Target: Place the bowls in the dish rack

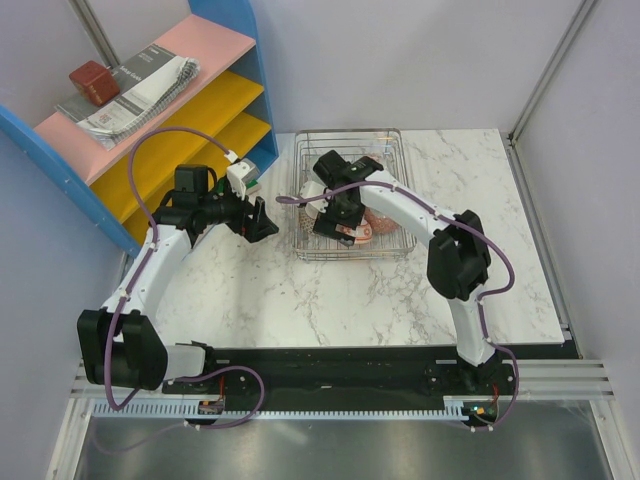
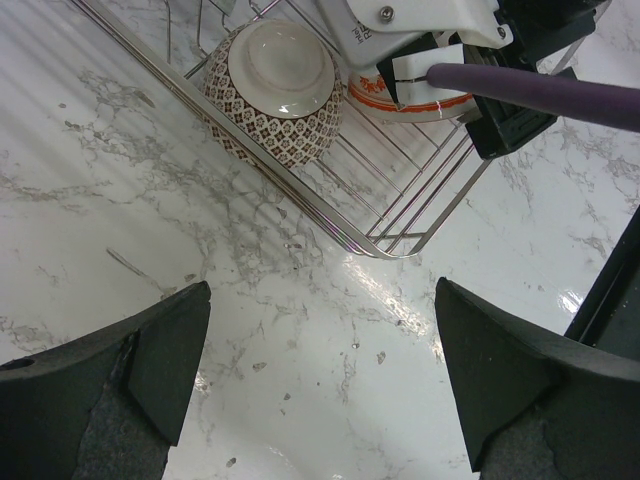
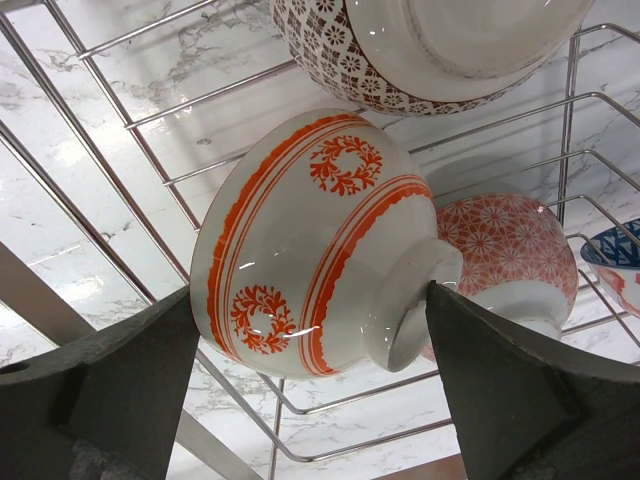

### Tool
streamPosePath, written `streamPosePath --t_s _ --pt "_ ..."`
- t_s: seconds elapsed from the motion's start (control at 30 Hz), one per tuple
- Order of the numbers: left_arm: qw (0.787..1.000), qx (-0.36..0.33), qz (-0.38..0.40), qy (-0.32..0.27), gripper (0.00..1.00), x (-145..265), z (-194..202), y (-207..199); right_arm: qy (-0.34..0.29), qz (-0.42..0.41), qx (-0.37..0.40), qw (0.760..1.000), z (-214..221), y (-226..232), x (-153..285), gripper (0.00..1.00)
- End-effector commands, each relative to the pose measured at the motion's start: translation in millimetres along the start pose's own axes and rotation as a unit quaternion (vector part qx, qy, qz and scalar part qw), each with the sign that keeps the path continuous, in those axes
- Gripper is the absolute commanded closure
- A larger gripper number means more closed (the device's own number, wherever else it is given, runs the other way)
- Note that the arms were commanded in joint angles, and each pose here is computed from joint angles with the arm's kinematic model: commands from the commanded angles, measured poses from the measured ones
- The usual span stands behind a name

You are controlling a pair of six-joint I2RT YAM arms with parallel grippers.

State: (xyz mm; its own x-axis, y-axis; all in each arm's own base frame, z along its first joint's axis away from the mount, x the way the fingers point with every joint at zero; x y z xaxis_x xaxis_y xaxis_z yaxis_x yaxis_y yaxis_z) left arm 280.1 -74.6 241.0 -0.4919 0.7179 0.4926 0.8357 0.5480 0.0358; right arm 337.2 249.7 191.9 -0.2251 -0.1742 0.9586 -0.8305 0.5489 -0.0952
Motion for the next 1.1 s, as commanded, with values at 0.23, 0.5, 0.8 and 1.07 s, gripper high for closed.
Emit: streamPosePath --t_s 0.23,0.5,0.8,1.07 --pt "0.999 -0.032 -0.017 -0.010 0.00 5.1 -7.1 5.3 0.019 -0.053 -0.001 0.998 5.3 8.6 -4.9 0.02" --pt "0.999 -0.032 -0.017 -0.007 0.00 5.5 -5.4 4.9 0.022 -0.030 0.005 0.999 4.5 3.9 -2.7 0.02" --pt "0.999 -0.031 -0.014 -0.005 0.00 4.1 -3.7 5.4 0.061 -0.016 0.058 0.996 13.4 -1.4 -2.3 0.02" --pt "1.000 -0.029 -0.012 -0.002 0.00 3.8 -2.2 4.8 0.102 -0.002 0.086 0.991 16.7 -8.1 -9.2 0.02"
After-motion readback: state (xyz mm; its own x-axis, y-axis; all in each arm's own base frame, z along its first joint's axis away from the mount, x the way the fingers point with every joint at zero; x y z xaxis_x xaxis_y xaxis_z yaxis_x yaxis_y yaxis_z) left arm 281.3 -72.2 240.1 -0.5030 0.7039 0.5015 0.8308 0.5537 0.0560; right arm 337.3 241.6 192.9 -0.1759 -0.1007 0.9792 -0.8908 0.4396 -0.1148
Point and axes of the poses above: each gripper's point midway between its finger pads, its own x axis back along the fingers, its own y axis along the line the jaws close on, z = x × y, the point moved 9 cm from there along x, back along the fingers, and after that the axes turned 15 degrees about -x, right-handed, at the moved point
